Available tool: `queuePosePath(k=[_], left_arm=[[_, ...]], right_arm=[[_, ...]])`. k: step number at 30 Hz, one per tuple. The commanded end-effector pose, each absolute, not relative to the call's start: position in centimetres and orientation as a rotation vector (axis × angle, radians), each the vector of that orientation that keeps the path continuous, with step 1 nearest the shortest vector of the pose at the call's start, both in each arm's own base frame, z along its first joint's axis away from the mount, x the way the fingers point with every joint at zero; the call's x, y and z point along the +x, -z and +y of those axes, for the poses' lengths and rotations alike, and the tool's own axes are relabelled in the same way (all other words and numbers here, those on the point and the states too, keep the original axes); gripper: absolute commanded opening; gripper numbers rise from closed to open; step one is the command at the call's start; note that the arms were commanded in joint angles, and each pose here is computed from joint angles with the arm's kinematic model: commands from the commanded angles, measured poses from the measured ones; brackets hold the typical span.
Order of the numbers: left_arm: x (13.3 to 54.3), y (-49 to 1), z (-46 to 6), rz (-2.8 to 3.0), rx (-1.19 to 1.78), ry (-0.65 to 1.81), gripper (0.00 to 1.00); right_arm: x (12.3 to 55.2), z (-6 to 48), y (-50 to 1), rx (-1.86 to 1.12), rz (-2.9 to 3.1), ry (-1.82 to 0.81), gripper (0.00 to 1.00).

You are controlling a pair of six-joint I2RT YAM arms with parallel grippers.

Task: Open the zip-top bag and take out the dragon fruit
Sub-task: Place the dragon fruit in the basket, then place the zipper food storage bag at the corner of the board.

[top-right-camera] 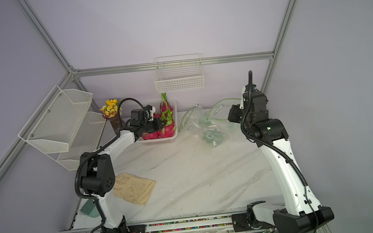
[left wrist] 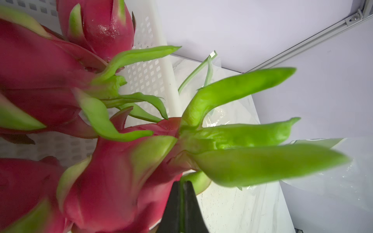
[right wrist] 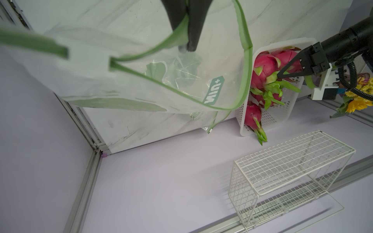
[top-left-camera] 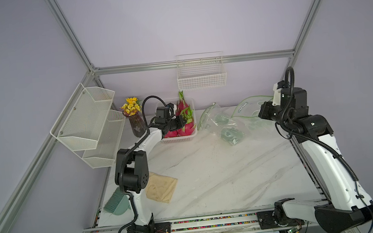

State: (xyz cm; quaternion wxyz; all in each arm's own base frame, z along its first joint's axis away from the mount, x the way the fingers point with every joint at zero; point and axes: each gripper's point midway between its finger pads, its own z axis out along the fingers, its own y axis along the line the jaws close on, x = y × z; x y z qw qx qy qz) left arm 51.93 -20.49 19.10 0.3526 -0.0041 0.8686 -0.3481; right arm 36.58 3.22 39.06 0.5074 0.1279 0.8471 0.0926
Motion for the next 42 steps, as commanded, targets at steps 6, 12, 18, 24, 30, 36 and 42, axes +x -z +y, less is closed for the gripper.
queuePosePath(k=[6,12,18,24,30,36,42], left_arm=[[50.4,-26.6,-20.3,2.113,0.066,0.887,0.43],[47.5,-30.7,-19.2,2.04,0.094,0.851,0.54],[44.8,-32.5,-18.3,2.005,0.102,0.833,0.59],[42.4,-33.6,-17.6,1.986,0.113,0.822,0.6],[41.4,-32.6,-17.7,2.007,0.121,0.833,0.6],[40.2,-33.5,-17.6,1.984,0.131,0.843,0.6],[39.8,-33.6,-17.7,1.986,0.138,0.844,0.6]], right_arm=[[38.5,0.4,-36.0,0.458,2.166,-0.291,0.0],[40.5,-2.8,-34.1,0.575,2.217,-0.31,0.0],[43.6,-5.0,-31.6,0.661,2.251,-0.37,0.0],[47.9,-6.2,-29.5,0.712,2.262,-0.441,0.0],[52.6,-7.1,-26.9,0.766,2.227,-0.497,0.0],[56.8,-8.0,-25.1,0.835,2.113,-0.553,0.0],[59.7,-9.2,-25.1,0.841,1.969,-0.564,0.0]])
